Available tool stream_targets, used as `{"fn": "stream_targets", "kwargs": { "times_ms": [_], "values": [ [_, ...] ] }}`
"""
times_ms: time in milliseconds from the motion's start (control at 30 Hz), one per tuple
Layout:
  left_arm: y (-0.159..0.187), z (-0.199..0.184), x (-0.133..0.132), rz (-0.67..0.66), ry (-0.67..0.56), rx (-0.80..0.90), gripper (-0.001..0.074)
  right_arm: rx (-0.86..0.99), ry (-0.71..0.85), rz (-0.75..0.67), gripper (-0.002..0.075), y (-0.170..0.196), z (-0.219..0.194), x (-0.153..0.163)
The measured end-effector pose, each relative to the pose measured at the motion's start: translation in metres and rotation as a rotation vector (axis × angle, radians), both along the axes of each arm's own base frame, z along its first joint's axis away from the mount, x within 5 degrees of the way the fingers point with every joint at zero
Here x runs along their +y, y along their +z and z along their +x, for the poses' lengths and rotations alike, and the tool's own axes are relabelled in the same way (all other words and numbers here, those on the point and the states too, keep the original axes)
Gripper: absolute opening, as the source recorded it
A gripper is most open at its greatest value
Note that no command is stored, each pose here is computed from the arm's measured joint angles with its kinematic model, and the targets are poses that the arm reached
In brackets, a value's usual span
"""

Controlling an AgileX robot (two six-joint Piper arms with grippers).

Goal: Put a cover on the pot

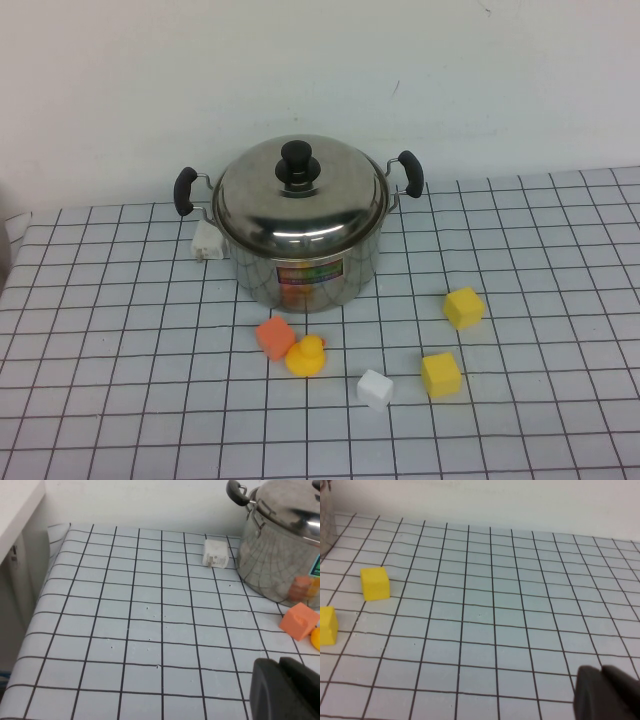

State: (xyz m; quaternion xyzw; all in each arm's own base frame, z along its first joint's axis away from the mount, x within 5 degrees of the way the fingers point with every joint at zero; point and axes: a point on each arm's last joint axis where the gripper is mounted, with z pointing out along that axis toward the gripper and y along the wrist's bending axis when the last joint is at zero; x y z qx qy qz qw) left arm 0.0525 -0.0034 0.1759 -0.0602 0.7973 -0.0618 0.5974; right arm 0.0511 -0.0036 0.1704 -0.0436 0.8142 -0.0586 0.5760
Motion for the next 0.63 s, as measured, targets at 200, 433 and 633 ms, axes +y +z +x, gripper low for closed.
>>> {"fn": "stream_targets", "kwargs": {
  "times_ms": [200,433,633],
  "values": [
    [0.0000,0.0000,0.0000,0.011,-0.003,0.000,-0.0001,0.000,0.000,0.000,0.0009,0.0000,0.0000,0.0000],
    [0.0000,0.0000,-0.0005,0.022,-0.015,-0.001,-0.0001,0.000,0.000,0.000,0.0009,0.0000,0.0000,0.0000],
    [0.0000,-0.0002,-0.0028,0.020,-0.058,-0.001,-0.0002,0.000,0.000,0.000,0.0009,0.0000,0.0000,0.0000]
  ]
}}
